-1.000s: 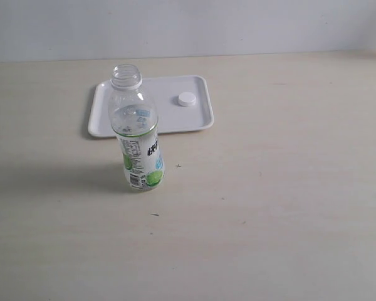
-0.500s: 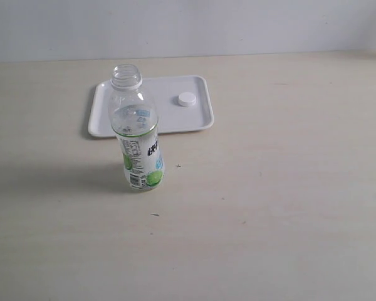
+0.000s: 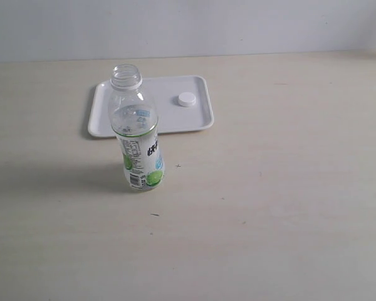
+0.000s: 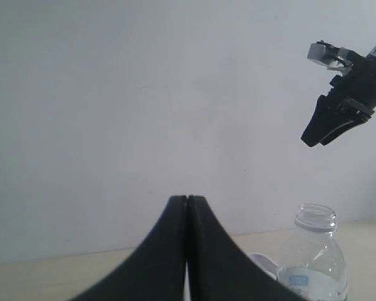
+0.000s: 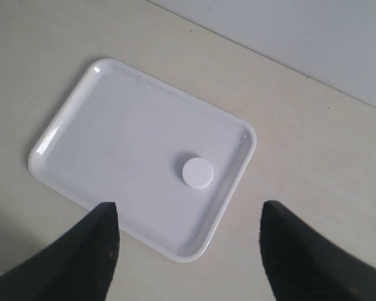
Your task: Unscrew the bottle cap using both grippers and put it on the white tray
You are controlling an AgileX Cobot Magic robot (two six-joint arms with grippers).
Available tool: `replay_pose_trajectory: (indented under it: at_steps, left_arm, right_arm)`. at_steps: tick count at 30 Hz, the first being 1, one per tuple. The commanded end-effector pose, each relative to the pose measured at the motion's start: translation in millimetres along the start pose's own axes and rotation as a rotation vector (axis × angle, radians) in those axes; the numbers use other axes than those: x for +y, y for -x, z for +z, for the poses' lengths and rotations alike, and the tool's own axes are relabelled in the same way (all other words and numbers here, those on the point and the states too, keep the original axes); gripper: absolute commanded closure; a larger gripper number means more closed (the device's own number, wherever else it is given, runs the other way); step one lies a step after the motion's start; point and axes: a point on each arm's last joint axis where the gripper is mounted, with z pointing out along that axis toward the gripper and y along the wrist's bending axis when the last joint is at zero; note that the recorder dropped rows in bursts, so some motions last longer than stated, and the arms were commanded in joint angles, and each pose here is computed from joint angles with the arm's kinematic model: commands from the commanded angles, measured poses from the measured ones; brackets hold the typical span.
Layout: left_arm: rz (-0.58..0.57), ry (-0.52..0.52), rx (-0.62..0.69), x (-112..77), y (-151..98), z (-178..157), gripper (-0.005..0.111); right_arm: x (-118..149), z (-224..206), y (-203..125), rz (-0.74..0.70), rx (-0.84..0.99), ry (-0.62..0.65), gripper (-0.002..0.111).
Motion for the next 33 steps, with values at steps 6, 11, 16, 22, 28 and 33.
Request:
replay_pose_trajectory:
  at_steps: [6,11,16,22,28,33]
  left_arm:
    - [0.082,0.006,0.012,0.6,-2,-1,0.107]
    - [0.103,0.017,0.005,1.2,-1,-7,0.107]
    - [0.167,0.054,0.191,5.6,-19,-15,0.107]
    - [0.097,0.093,0.383,9.1,-35,-20,0.107]
    - [0.014,0.128,0.489,10.6,-44,-25,0.107]
    - [-0.083,0.151,0.480,10.5,-44,-25,0.107]
  right_arm:
    - [0,-3,0,-0.002,-0.009,-0.002,0.047]
    - [0,-3,0,-0.002,-0.009,-0.002,0.047]
    - [0,-3,0,-0.002,-0.009,-0.002,0.047]
    - [0,-3,0,-0.002,-0.009,-0.002,0.047]
    - [0,-3,0,-0.002,-0.009,-0.002,0.047]
    - [0,-3,0,-0.002,-0.009,-0.002,0.047]
